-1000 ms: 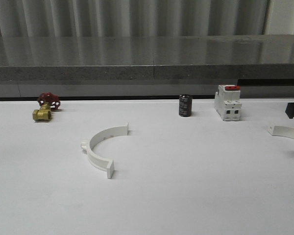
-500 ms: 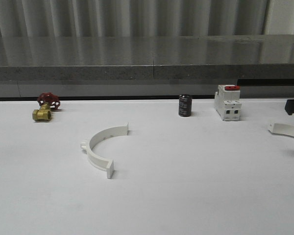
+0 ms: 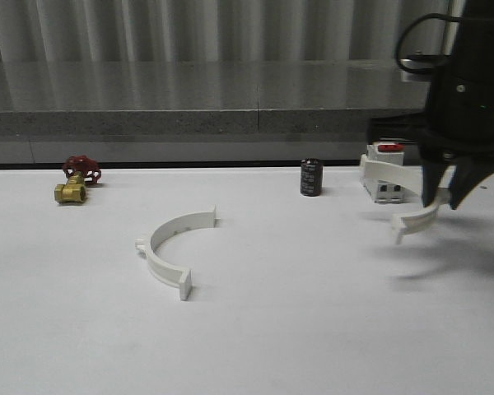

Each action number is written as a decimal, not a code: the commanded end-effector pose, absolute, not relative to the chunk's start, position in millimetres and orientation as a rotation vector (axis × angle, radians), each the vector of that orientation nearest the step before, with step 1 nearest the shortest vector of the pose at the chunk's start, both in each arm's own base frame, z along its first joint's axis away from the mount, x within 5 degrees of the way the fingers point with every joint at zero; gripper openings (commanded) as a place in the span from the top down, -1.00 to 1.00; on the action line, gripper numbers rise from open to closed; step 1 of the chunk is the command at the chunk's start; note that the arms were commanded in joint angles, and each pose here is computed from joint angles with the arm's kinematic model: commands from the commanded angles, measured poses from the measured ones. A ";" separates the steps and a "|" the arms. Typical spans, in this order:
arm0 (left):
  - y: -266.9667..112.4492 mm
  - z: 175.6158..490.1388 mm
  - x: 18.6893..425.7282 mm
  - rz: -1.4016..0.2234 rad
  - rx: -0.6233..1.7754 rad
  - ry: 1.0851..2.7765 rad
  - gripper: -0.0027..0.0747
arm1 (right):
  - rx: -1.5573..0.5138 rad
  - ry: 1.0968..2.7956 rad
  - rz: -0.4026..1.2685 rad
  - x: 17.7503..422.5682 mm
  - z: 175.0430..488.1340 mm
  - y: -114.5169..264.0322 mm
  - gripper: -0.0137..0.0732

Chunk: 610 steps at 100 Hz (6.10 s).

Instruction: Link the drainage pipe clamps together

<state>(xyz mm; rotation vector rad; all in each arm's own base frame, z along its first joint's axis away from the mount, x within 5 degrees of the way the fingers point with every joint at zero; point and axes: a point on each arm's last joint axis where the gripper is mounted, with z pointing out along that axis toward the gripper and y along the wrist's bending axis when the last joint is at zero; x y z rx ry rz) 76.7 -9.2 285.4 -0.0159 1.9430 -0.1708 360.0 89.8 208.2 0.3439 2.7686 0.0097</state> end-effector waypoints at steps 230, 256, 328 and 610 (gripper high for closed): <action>-9.5 300.1 79.1 -0.179 -0.015 1.845 0.98 | 0.374 2.702 0.282 355.9 181.4 261.7 0.20; -9.5 300.1 79.1 -0.179 -0.015 1.845 0.98 | 0.356 2.704 0.278 355.9 181.4 261.7 -0.31; -9.5 300.1 79.1 -0.179 -0.015 1.845 0.98 | 0.109 2.559 0.228 352.7 252.9 237.7 -0.31; -9.5 300.1 79.1 -0.179 -0.015 1.845 0.98 | 0.245 1.901 0.082 68.7 277.1 -9.2 0.84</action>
